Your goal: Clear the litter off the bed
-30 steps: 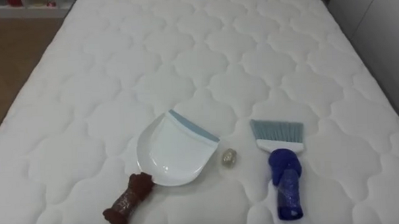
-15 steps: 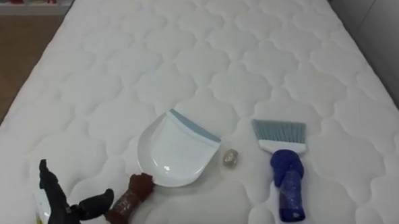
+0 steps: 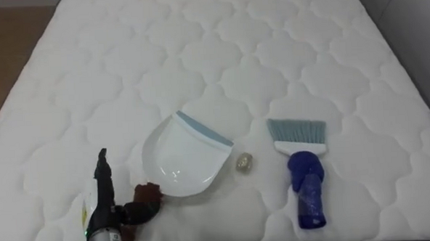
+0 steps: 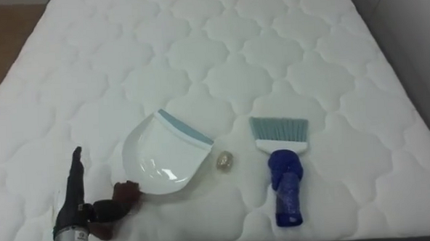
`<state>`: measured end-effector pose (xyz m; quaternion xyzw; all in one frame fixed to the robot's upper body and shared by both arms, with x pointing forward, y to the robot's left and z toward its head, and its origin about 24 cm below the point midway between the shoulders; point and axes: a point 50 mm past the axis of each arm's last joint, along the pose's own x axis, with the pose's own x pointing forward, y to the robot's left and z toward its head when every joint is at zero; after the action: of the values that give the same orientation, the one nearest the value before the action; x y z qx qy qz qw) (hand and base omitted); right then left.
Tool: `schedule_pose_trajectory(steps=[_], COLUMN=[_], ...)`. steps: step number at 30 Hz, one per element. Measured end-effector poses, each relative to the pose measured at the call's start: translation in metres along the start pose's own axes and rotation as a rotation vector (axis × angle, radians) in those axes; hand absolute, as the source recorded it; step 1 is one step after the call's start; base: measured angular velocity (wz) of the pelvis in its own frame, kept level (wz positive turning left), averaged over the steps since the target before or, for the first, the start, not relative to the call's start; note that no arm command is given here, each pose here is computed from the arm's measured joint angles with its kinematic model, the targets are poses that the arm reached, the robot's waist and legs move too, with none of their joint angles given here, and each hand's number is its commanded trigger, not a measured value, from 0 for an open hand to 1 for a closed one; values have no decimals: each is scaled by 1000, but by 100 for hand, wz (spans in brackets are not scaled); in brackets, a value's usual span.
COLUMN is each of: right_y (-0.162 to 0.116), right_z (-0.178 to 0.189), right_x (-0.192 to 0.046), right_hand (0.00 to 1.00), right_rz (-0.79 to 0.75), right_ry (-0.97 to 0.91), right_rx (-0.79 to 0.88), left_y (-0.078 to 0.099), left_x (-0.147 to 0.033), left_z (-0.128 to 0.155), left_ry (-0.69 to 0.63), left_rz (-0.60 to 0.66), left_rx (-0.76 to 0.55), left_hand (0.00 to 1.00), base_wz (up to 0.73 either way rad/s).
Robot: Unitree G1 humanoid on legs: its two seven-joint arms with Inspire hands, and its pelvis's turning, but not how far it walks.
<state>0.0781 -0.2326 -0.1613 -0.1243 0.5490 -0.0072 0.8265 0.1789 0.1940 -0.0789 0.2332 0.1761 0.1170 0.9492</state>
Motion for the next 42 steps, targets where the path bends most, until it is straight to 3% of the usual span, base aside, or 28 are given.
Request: schedule_pose_trajectory(steps=[6,16,28,35,42], right_y=[-2,-3,2,6,4], right_z=[9,32,59,65,71], right_x=[2,8,14,15,15], right_hand=[0,0,0,0,0], right_rz=[11,19,6,-9,-34], right_ry=[-17,-47,-60,-70,-75], right_rx=[-29,-115,-157,-163,-138], left_y=[-2,-10,-19,-15,-19], left_x=[5,28,22,34,35], left_z=[3,11,-20,-14,-11], left_ry=[-8,-17,137,143,154], left_rz=[-13,-45,-103,-59,-11], left_rx=[4,92,203,225,222], left_hand=[0,0,0,0,0], base_wz=[-8,-7,-3,-5,-5])
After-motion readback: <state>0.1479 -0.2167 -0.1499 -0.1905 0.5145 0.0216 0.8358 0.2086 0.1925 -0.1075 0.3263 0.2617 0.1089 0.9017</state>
